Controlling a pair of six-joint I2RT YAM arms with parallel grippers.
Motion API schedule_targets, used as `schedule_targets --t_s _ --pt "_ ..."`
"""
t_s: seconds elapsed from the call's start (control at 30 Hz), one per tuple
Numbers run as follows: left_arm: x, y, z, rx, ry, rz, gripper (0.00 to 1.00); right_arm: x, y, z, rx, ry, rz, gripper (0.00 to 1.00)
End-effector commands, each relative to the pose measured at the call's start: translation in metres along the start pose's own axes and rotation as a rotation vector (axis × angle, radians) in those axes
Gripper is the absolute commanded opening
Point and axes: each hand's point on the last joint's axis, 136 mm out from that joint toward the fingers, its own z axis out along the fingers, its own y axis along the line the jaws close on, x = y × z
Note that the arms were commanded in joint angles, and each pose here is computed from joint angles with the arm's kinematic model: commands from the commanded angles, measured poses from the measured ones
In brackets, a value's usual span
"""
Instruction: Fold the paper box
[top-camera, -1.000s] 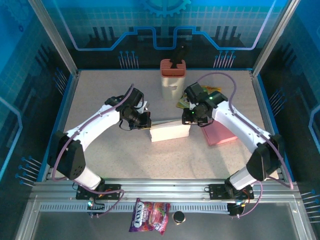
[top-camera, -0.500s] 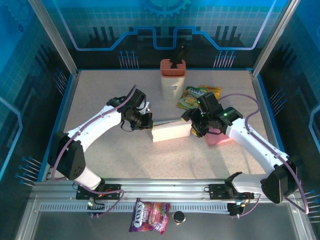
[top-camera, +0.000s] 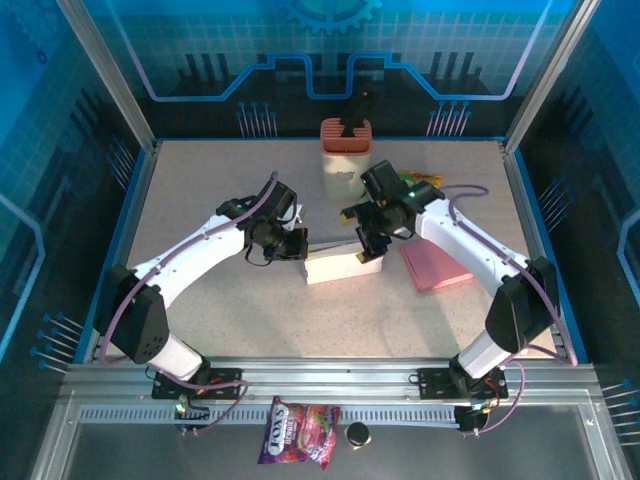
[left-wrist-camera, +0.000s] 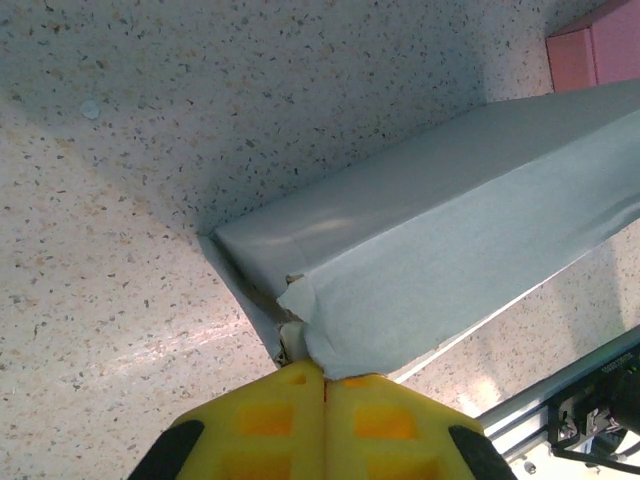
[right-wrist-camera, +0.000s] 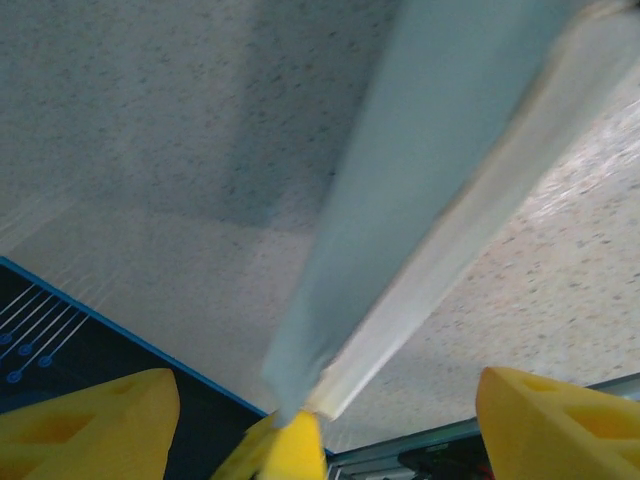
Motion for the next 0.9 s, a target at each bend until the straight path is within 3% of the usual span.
schedule_targets --t_s 0.0,0.13,0.63,0.87 --pt "0.03 0.029 0.018 -0.126 0.097 -0.004 0.0 0.007 -0.02 0.001 0.15 -0.002 0.074 0.8" --pt "0.029 0.028 0.016 -0.13 0.086 0.004 0.0 0.02 -0.033 0.011 0.259 0.046 0.104 0.8" --pt "0.028 0.025 0.015 -0.129 0.067 0.019 0.0 0.03 -0.022 0.042 0.282 0.013 0.111 0.85" --pt "0.028 0.023 0.016 -0.127 0.054 0.029 0.0 0.03 -0.023 0.056 0.263 0.011 0.111 0.76"
